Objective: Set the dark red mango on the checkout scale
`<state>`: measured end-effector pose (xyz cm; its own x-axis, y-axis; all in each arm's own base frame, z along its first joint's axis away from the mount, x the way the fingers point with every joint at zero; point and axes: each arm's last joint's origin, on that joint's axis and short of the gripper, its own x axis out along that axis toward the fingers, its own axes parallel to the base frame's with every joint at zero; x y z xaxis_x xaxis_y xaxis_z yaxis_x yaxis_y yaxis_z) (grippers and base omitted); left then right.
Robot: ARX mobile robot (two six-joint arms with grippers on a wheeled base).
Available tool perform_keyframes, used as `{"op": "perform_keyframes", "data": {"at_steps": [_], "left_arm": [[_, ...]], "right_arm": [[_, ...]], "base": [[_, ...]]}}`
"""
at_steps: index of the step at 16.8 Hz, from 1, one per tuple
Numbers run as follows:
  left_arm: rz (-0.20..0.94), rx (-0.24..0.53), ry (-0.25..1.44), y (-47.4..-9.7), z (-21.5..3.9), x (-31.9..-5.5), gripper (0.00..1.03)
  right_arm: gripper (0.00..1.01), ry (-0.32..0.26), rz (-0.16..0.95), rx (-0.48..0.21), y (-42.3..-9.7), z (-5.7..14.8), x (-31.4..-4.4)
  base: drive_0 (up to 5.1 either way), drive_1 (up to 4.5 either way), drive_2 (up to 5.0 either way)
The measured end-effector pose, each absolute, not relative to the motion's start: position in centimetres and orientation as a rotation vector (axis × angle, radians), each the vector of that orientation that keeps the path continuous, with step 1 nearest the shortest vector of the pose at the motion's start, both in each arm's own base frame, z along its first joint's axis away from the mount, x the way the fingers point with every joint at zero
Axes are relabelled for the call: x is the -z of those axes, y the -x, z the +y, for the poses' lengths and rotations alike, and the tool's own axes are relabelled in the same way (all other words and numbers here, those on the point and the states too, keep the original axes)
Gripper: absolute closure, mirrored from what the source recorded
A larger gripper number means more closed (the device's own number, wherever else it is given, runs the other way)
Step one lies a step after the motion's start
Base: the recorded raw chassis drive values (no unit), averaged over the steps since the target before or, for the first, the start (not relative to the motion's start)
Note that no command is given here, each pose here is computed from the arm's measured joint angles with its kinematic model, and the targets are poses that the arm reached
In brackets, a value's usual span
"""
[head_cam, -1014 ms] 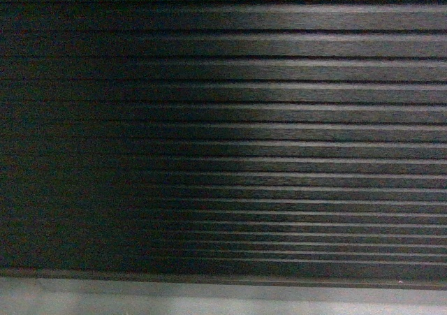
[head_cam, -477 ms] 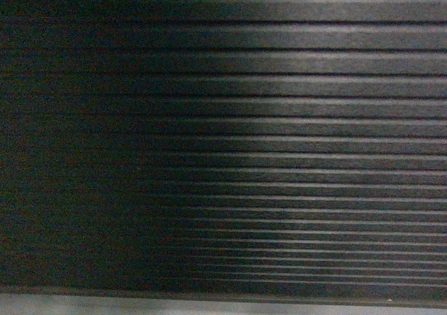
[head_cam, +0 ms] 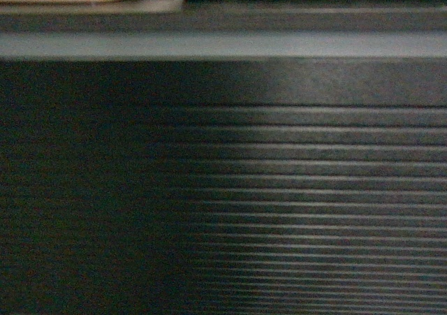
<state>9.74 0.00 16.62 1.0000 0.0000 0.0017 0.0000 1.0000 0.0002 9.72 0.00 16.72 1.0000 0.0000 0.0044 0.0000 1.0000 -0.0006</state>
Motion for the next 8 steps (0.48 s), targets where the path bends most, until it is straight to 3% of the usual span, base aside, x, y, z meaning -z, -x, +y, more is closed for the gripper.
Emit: {"op": "perform_keyframes", "data": {"at_steps": [8], "left_arm": [[-0.002,0.0,-0.001,-9.74,0.0,-16.62,0.05]], "right_arm": [[0.03,0.001,-0.004,0.0,-9.72,0.0,-16.72]], "base": [[0.0,0.0,0.0]]}}
